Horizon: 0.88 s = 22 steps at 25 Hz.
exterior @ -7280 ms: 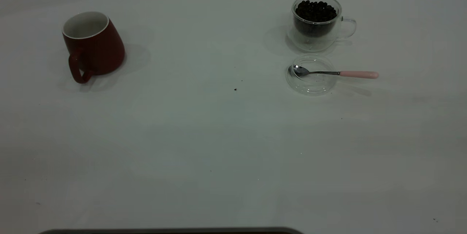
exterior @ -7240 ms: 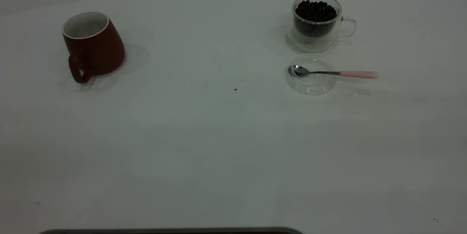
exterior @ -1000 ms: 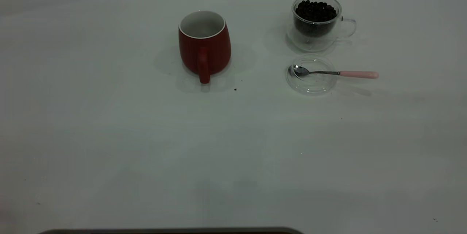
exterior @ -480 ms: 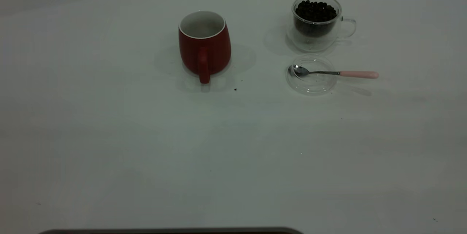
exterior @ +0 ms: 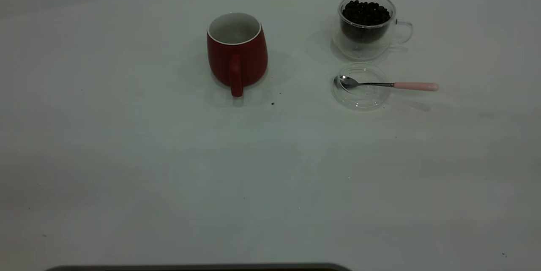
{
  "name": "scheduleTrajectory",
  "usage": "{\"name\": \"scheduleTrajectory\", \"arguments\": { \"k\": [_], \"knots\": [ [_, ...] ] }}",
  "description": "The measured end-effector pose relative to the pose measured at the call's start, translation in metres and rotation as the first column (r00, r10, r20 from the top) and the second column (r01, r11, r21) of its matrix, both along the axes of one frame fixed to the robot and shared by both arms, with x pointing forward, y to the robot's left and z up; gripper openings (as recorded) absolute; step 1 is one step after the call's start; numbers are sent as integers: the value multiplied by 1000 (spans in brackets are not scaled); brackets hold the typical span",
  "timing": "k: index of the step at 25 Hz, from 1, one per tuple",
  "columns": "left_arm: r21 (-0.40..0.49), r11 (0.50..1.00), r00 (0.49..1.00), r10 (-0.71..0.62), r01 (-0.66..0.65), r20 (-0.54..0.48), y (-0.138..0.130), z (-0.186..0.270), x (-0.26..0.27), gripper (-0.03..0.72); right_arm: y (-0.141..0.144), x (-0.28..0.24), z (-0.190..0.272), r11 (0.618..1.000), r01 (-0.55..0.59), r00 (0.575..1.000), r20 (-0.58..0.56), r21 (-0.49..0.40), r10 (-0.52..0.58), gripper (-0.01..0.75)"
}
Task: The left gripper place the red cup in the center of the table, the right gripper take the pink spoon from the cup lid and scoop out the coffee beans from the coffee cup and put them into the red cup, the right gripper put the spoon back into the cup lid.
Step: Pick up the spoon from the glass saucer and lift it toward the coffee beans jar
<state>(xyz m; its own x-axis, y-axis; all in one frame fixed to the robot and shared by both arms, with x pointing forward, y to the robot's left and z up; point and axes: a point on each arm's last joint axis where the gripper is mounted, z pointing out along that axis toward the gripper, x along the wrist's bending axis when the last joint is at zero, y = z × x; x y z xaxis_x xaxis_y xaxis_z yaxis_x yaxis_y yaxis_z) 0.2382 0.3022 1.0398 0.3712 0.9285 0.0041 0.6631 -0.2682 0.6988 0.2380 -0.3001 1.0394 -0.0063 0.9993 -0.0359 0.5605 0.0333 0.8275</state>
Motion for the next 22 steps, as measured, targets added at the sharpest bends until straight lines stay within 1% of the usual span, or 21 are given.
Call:
{"name": "scheduleTrajectory", "arguments": {
  "k": [4,14,17,22],
  "knots": [
    [6,1000,1000,-1,1,-18,-1,-7,2,586,0,0,0,1000,0,1000,0,0,0,573],
    [4,1000,1000,1,-1,-14,-1,-7,2,586,0,0,0,1000,0,1000,0,0,0,573],
    [2,998,998,58,-58,-15,-1,-7,2,586,0,0,0,1000,0,1000,0,0,0,573],
    [2,967,967,255,-255,-13,-1,-7,1,586,0,0,0,1000,0,1000,0,0,0,573]
  ]
}}
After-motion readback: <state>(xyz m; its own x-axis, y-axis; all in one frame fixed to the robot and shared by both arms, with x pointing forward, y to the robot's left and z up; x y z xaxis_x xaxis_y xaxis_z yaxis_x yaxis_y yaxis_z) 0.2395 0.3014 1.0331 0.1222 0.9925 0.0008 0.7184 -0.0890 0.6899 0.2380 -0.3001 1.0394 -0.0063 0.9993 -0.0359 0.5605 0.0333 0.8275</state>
